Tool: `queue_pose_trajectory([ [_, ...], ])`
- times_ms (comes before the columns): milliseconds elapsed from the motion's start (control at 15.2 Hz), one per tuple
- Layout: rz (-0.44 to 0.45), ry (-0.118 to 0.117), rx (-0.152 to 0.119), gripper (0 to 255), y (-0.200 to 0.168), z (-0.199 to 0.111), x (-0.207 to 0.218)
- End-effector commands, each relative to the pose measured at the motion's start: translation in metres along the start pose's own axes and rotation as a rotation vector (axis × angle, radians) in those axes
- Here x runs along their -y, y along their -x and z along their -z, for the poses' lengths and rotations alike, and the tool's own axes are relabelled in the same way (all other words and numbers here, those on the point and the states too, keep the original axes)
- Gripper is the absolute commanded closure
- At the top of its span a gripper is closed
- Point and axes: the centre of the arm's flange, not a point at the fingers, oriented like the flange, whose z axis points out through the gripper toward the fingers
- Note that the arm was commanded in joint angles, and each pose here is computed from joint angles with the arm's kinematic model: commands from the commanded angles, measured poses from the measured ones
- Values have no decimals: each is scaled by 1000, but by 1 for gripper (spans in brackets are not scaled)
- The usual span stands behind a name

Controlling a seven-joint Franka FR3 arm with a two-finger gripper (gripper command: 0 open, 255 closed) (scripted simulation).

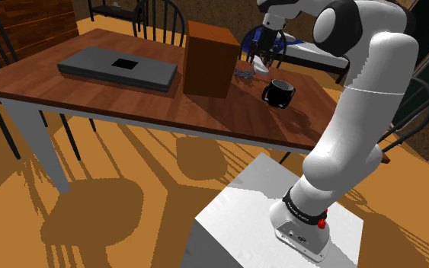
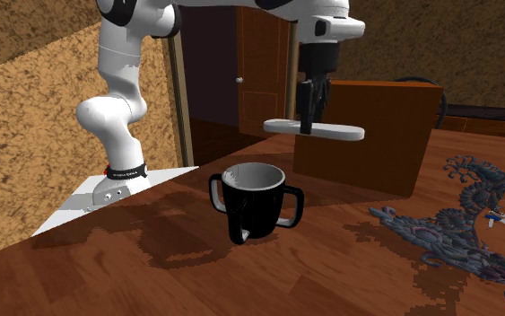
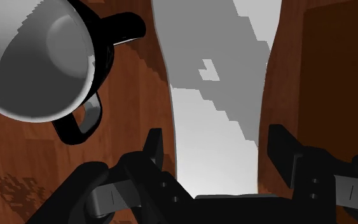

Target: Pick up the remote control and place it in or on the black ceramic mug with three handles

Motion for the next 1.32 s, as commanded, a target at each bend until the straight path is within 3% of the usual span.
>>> queue_pose_trajectory([
  [0,0,0,0,255,1,12,0],
  [132,0,0,0,255,1,18,0],
  [924,0,0,0,255,55,29,-152],
  [1254,0,0,0,255,54,2,-153],
])
